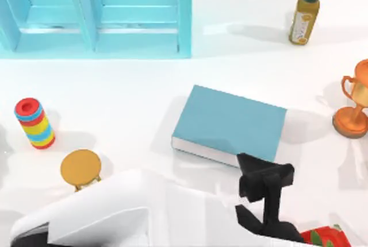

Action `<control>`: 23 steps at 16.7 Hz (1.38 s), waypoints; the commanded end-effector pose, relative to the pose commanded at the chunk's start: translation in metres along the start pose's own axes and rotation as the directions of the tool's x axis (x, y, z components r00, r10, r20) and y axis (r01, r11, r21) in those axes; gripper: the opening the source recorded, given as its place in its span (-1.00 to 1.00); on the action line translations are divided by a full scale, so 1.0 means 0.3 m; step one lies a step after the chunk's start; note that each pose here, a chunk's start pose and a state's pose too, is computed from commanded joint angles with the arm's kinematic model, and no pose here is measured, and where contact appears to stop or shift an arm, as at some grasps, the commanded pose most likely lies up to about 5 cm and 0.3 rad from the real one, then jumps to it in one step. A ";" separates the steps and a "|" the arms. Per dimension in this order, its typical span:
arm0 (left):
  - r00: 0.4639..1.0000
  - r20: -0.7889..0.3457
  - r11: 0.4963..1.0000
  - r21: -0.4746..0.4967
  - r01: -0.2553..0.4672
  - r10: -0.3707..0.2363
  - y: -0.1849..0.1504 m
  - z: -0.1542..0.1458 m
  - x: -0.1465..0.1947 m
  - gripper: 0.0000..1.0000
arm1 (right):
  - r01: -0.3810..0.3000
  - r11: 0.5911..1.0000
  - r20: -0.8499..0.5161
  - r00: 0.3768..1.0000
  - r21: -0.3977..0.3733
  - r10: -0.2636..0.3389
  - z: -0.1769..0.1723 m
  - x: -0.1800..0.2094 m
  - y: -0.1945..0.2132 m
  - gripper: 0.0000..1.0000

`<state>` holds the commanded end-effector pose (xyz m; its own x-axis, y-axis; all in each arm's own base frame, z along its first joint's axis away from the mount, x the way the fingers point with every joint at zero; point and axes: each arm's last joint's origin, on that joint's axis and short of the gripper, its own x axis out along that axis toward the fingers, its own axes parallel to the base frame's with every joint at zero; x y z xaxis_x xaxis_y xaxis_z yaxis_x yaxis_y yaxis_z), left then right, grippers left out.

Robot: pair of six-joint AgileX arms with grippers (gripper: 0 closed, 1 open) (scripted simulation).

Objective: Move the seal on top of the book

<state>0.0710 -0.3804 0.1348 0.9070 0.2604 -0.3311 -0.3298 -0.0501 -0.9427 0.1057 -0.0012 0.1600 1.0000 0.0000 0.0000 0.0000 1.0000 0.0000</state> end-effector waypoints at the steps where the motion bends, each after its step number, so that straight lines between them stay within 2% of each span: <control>1: 0.999 0.007 0.999 -0.027 -0.043 0.043 -0.047 0.005 0.008 1.00 | 0.000 1.000 0.000 1.000 0.000 0.000 0.000 0.000 0.000 1.00; 4: 0.979 -0.007 0.968 -0.146 -0.202 0.203 -0.259 0.053 0.064 1.00 | 0.000 1.000 0.000 1.000 0.000 0.000 0.000 0.000 0.000 1.00; 6: 0.950 -0.077 0.921 -0.234 -0.312 0.302 -0.441 0.133 0.118 1.00 | 0.000 1.000 0.000 1.000 0.000 0.000 0.000 0.000 0.000 1.00; 7: 0.933 -0.135 0.894 -0.271 -0.358 0.333 -0.536 0.194 0.144 1.00 | 0.000 1.000 0.000 1.000 0.000 0.000 0.000 0.000 0.000 1.00; 8: 0.916 -0.206 0.869 -0.300 -0.393 0.343 -0.630 0.269 0.166 1.00 | 0.000 1.000 0.000 1.000 0.000 0.000 0.000 0.000 0.000 1.00; 9: 0.901 -0.286 0.855 -0.317 -0.411 0.327 -0.720 0.361 0.177 1.00 | 0.000 1.000 0.000 1.000 0.000 0.000 0.000 0.000 0.000 1.00; 10: 0.887 -0.365 0.854 -0.323 -0.407 0.284 -0.798 0.464 0.179 1.00 | 0.000 1.000 0.000 1.000 0.000 0.000 0.000 0.000 0.000 1.00; 11: 0.873 -0.435 0.868 -0.322 -0.378 0.218 -0.862 0.573 0.171 1.00 | 0.000 1.000 0.000 1.000 0.000 0.000 0.000 0.000 0.000 1.00; 13: 0.851 -0.522 0.920 -0.305 -0.245 0.053 -0.930 0.777 0.137 1.00 | 0.000 1.000 0.000 1.000 0.000 0.000 0.000 0.000 0.000 1.00; 15: 0.829 -0.547 0.957 -0.284 -0.054 -0.116 -0.942 0.944 0.092 1.00 | 0.000 1.000 0.000 1.000 0.000 0.000 0.000 0.000 0.000 1.00; 17: 0.812 -0.526 0.960 -0.236 0.148 -0.254 -0.914 1.061 0.057 1.00 | 0.000 1.000 0.000 1.000 0.000 0.000 0.000 0.000 0.000 1.00; 18: 0.804 -0.508 0.951 -0.188 0.246 -0.309 -0.890 1.100 0.048 1.00 | 0.000 1.000 0.000 1.000 0.000 0.000 0.000 0.000 0.000 1.00; 20: 0.792 -0.474 0.906 -0.028 0.423 -0.385 -0.832 1.145 0.049 1.00 | 0.000 1.000 0.000 1.000 0.000 0.000 0.000 0.000 0.000 1.00; 22: 0.794 -0.439 0.812 0.207 0.546 -0.421 -0.766 1.162 0.074 1.00 | 0.000 1.000 0.000 1.000 0.000 0.000 0.000 0.000 0.000 1.00; 23: 0.796 -0.420 0.744 0.330 0.582 -0.436 -0.731 1.170 0.088 1.00 | 0.000 1.000 0.000 1.000 0.000 0.000 0.000 0.000 0.000 1.00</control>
<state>0.0752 -0.0242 0.3470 0.9757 -0.1760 0.1305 0.1957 0.4323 -0.8802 0.1057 -0.0012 0.1600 1.0000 0.0000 0.0000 0.0000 1.0000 0.0000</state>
